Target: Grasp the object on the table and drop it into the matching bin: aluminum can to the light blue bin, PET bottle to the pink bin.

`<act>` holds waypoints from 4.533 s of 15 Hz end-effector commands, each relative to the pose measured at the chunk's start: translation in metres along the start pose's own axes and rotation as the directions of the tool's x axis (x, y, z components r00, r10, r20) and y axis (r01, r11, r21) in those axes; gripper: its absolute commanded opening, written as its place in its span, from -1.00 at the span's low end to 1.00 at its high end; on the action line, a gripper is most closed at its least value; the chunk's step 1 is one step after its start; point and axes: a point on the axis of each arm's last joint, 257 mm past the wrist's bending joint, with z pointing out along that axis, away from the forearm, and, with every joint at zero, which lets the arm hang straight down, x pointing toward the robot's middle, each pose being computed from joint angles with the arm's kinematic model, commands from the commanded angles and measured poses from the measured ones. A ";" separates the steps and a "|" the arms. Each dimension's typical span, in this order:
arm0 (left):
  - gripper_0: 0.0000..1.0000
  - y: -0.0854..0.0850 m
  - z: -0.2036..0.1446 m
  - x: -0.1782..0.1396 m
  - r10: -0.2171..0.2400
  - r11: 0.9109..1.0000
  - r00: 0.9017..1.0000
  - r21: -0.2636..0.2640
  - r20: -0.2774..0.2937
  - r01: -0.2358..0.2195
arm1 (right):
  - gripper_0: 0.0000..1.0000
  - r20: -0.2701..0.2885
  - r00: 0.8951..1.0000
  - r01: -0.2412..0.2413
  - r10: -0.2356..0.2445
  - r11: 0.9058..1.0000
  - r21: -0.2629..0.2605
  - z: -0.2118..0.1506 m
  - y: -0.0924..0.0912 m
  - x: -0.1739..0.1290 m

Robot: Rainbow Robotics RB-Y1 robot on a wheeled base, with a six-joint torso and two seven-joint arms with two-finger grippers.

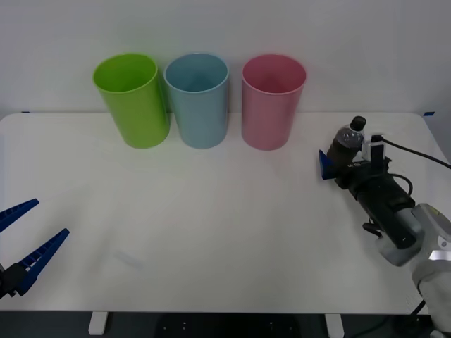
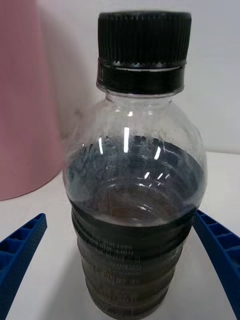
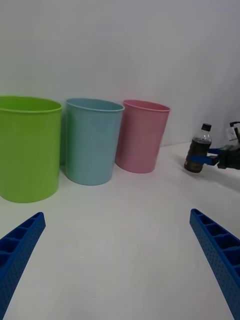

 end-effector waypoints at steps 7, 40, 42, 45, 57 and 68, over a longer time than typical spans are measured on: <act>1.00 0.000 0.000 0.000 0.000 1.000 1.000 0.000 0.000 0.000 | 1.00 -0.012 1.000 0.005 -0.005 1.000 0.020 0.009 0.003 -0.004; 1.00 0.000 0.000 0.000 0.000 1.000 1.000 0.000 0.000 0.000 | -1.00 0.096 0.988 -0.104 0.123 0.979 -0.177 -0.072 0.048 -0.047; 1.00 0.000 0.000 0.000 0.000 1.000 1.000 0.000 0.000 0.000 | -1.00 0.103 0.984 -0.122 0.146 0.971 -0.208 -0.082 0.053 -0.055; 1.00 0.000 0.000 0.000 0.000 1.000 1.000 0.000 0.000 0.000 | -1.00 0.115 0.974 -0.160 0.196 0.951 -0.266 -0.092 0.062 -0.074; 1.00 0.000 0.000 0.000 0.000 1.000 1.000 0.000 0.000 0.000 | -1.00 0.164 0.923 -0.237 0.348 0.851 -0.469 -0.104 0.103 -0.183; 1.00 0.000 0.000 0.000 0.000 1.000 1.000 0.000 0.000 0.000 | -1.00 0.250 0.937 -0.076 0.244 0.840 -0.537 -0.079 0.123 -0.267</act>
